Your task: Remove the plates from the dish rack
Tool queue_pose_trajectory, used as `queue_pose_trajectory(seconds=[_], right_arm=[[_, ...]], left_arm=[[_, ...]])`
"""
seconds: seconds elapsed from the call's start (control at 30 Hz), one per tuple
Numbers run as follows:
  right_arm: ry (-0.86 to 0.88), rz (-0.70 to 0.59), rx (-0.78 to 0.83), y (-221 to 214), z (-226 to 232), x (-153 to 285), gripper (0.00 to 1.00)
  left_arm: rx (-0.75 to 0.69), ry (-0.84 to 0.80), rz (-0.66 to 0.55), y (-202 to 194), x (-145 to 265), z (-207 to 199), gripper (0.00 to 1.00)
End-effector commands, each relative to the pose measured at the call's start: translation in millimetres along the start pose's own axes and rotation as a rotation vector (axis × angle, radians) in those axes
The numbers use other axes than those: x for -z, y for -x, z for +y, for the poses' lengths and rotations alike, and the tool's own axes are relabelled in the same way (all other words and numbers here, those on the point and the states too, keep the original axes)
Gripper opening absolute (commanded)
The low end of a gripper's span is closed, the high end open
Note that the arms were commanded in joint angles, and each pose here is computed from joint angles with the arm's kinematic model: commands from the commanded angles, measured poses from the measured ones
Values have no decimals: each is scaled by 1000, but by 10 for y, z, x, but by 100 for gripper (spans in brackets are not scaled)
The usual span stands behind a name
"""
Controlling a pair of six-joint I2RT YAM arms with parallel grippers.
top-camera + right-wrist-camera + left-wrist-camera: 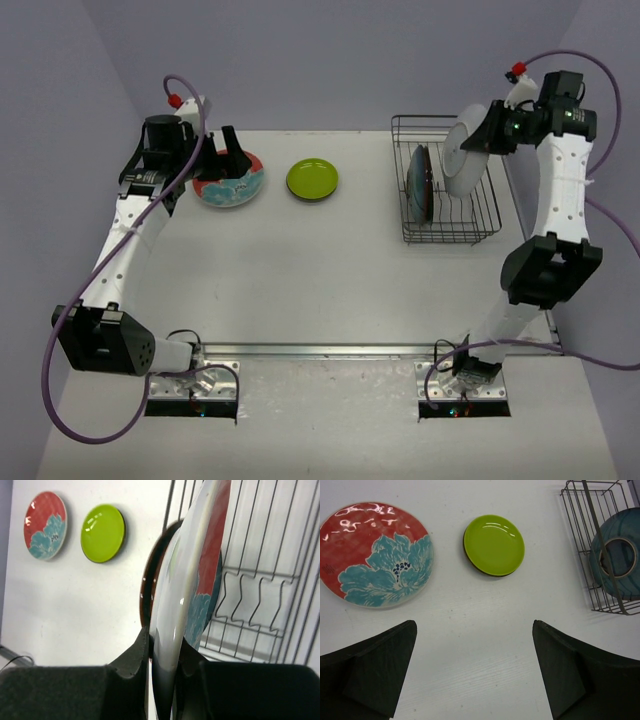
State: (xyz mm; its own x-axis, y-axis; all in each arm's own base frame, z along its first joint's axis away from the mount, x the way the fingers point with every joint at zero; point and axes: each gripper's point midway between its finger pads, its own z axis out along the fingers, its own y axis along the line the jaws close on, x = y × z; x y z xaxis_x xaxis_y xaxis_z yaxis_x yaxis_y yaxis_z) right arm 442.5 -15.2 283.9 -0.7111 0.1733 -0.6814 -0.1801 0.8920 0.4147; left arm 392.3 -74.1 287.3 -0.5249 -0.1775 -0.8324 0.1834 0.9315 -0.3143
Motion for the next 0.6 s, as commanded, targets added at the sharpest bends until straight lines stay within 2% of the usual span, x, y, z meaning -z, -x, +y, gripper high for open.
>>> queue_pose_trajectory(seconds=[0.0,0.17,0.2,0.23,0.37,0.5,0.57], right_arm=[[129,-324,347,670,845,885,0],[124,-442,689,714,1410,1191,0],[114,-454,844,649,1674,1170,0],[100,-473,918,631,1721,1227,0],[93,-518,1318,122,2503,1067,0],[54,-621,1639,-200,2938,957,0],[19,-681,1798,-396,3096,912,0]], left_arm=[[-8,-82,-74,285,118,-240,100],[13,-180,-71,300,176,-421,100],[22,-212,-77,322,220,-484,100],[29,-237,-74,318,233,-525,100],[132,-326,-79,432,358,-429,100],[278,-472,-31,481,464,-250,97],[283,-527,4,463,493,-259,96]])
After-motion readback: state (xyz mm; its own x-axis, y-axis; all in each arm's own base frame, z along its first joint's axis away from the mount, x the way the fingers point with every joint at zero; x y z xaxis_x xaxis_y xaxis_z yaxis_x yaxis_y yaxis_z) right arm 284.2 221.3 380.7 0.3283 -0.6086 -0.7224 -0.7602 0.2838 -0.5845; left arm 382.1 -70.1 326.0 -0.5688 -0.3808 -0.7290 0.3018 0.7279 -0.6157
